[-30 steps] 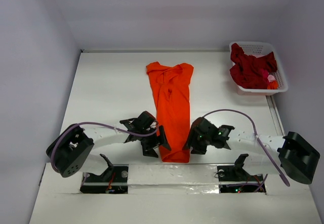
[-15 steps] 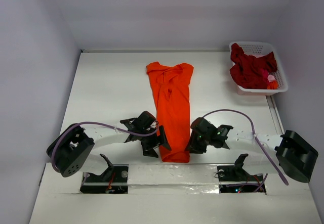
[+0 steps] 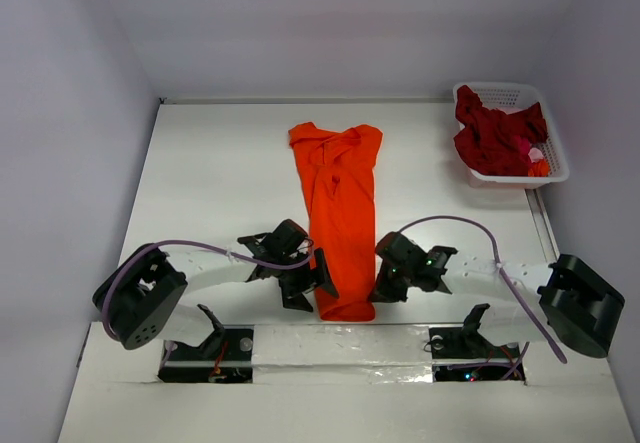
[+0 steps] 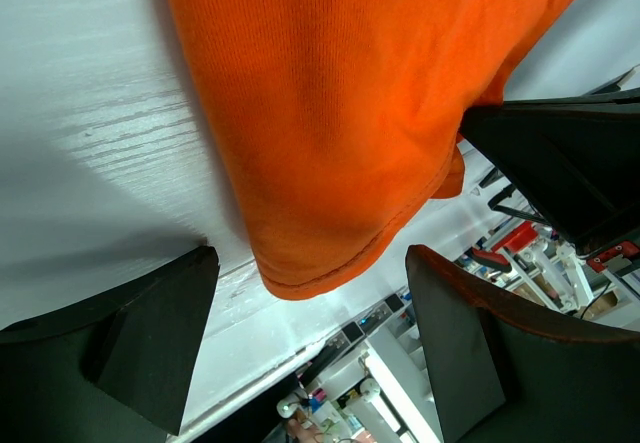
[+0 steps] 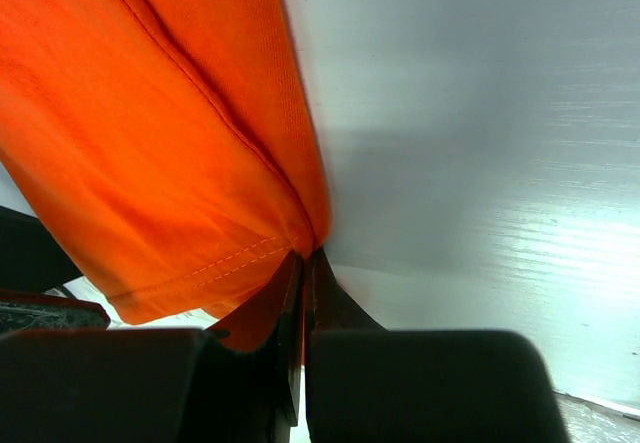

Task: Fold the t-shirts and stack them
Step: Grab the bottom of the folded rectangular tshirt with both arms

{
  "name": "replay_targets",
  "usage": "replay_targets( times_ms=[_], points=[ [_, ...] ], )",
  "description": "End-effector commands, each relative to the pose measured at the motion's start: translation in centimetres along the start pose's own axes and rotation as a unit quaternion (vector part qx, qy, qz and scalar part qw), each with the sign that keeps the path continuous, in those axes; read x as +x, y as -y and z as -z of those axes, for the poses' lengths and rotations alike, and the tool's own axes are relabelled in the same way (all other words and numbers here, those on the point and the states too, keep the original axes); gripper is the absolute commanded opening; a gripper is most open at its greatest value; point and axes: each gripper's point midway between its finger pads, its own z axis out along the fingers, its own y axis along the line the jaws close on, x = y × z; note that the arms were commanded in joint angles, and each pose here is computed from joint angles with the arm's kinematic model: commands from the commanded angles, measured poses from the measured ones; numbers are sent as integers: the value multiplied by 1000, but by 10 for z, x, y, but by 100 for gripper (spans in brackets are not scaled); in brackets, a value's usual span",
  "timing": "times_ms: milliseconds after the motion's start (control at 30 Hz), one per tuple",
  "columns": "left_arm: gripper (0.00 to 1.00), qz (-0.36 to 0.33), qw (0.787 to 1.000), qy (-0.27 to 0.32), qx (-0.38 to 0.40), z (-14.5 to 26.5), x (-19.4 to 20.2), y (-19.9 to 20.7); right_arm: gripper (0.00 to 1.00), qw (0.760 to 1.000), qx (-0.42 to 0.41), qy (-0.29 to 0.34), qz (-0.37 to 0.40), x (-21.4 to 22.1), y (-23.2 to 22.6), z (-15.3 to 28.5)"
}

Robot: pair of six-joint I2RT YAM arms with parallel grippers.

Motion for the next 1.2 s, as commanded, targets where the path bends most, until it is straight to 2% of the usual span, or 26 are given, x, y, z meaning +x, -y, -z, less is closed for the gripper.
replay_targets(
  times_ms=[0, 400, 433, 467, 600, 633, 1100, 1167],
  points=[
    [76, -3, 998, 20, -63, -7, -6, -30, 0, 1000, 0, 11, 7, -6, -5, 0],
    [74, 0, 996, 13, -91, -15, -6, -46, 0, 1000, 2, 9, 10, -6, -6, 0],
    [71, 0, 996, 13, -93, -15, -6, -46, 0, 1000, 3, 10, 10, -7, -6, 0],
    [56, 1, 996, 12, -94, -16, -6, -47, 0, 1000, 2, 10, 11, -7, -6, 0],
    [22, 4, 995, 13, -99, -14, -6, -48, 0, 1000, 1, 9, 11, -7, -6, 0],
    [20, 3, 995, 16, -101, -14, -7, -48, 0, 1000, 2, 9, 11, -6, -6, 0],
    [21, 4, 995, 23, -98, -7, -7, -41, 0, 1000, 0, 5, 14, -5, -7, -3],
    [16, 6, 995, 21, -97, -7, -7, -42, 0, 1000, 1, 5, 14, -5, -7, -3]
  ],
)
